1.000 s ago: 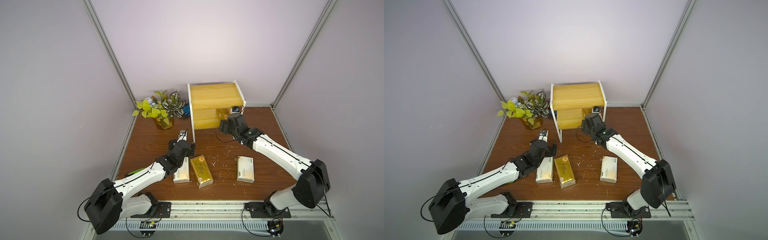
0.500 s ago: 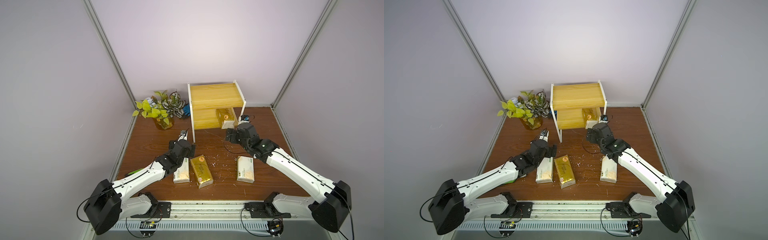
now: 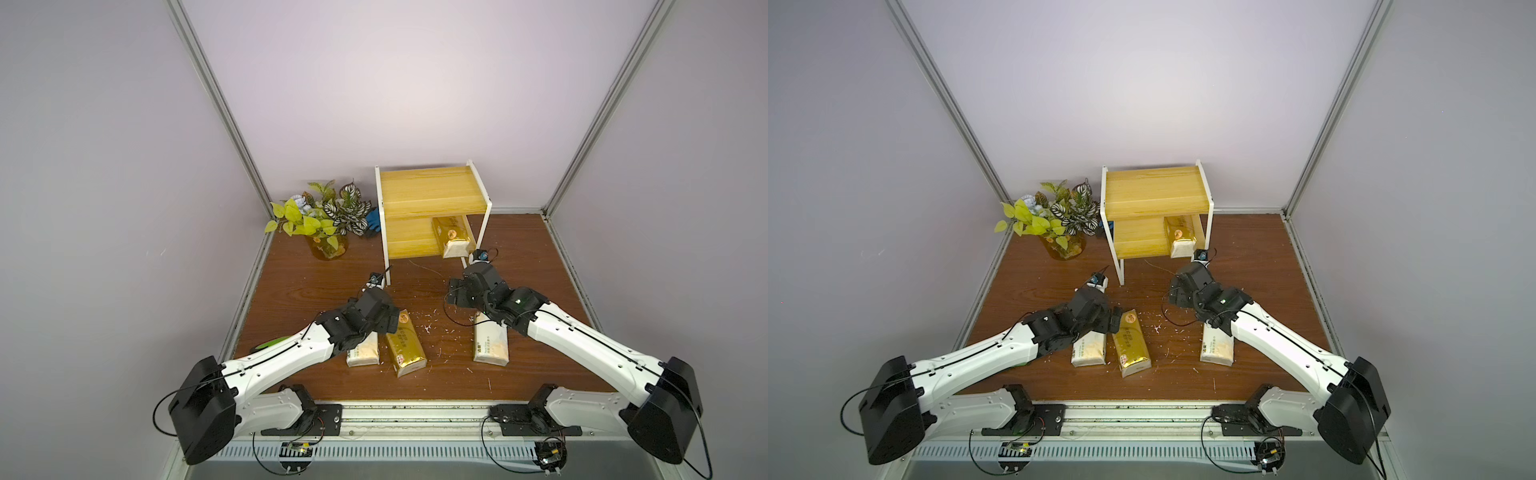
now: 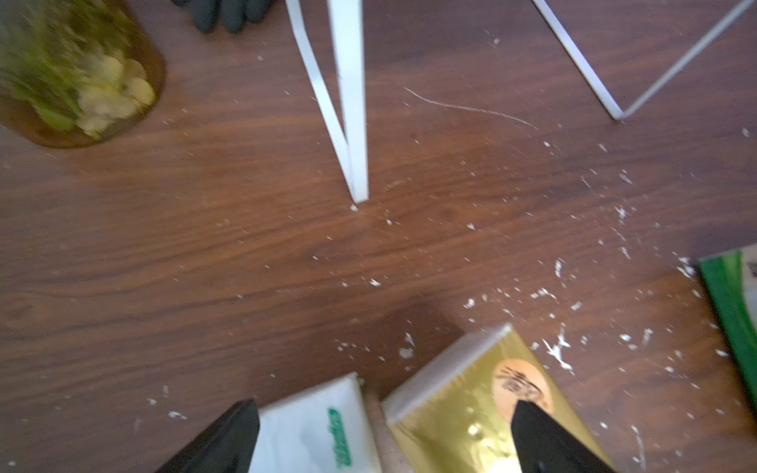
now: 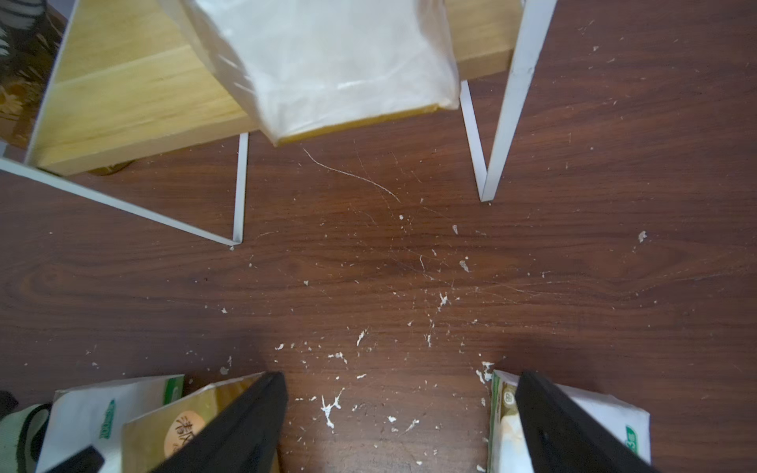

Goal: Place the tissue boxes on the shelf by color
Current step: Pick up the box of tissues from the center of the board.

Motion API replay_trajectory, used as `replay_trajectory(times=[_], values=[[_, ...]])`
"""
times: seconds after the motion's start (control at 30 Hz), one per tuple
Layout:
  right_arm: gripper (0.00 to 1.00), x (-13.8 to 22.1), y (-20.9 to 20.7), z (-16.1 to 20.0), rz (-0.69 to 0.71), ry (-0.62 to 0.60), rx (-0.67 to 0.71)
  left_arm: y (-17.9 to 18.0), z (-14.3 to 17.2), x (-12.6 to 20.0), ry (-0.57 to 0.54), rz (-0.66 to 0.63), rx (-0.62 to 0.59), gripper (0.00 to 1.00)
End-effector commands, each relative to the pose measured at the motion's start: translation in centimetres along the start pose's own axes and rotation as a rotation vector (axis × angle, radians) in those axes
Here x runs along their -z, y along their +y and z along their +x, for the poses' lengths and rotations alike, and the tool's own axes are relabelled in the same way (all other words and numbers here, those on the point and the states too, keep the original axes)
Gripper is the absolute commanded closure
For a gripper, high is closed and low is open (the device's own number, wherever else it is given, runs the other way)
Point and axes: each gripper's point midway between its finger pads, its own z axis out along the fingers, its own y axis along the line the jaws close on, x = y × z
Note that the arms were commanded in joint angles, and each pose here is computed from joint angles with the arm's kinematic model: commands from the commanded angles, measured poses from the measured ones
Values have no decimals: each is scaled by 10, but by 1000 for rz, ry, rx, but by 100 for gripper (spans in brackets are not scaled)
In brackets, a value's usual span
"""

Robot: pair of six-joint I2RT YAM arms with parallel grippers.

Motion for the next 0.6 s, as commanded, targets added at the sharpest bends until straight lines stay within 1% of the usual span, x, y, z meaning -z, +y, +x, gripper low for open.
replay_trajectory(times=[0.0, 0.17, 0.23, 0.3, 0.47, 0.57], values=[[3, 4, 5, -6, -18, -1, 46, -21, 15, 4, 60, -10, 64, 0], [1, 7, 1, -11, -23, -12, 150, -46, 24, 4, 137, 2, 196, 0], [1, 6, 0, -7, -38, -8, 181, -59, 24, 11, 139, 22, 229, 0], [1, 5, -3, -2, -43, -1, 195, -65, 28, 16, 146, 12, 260, 0], [1, -1, -9, 13, -74, 44, 215, -73, 48, 25, 207, -93, 243, 0], [1, 0, -11, 14, -86, 38, 224, -88, 60, 28, 241, -117, 201, 0]])
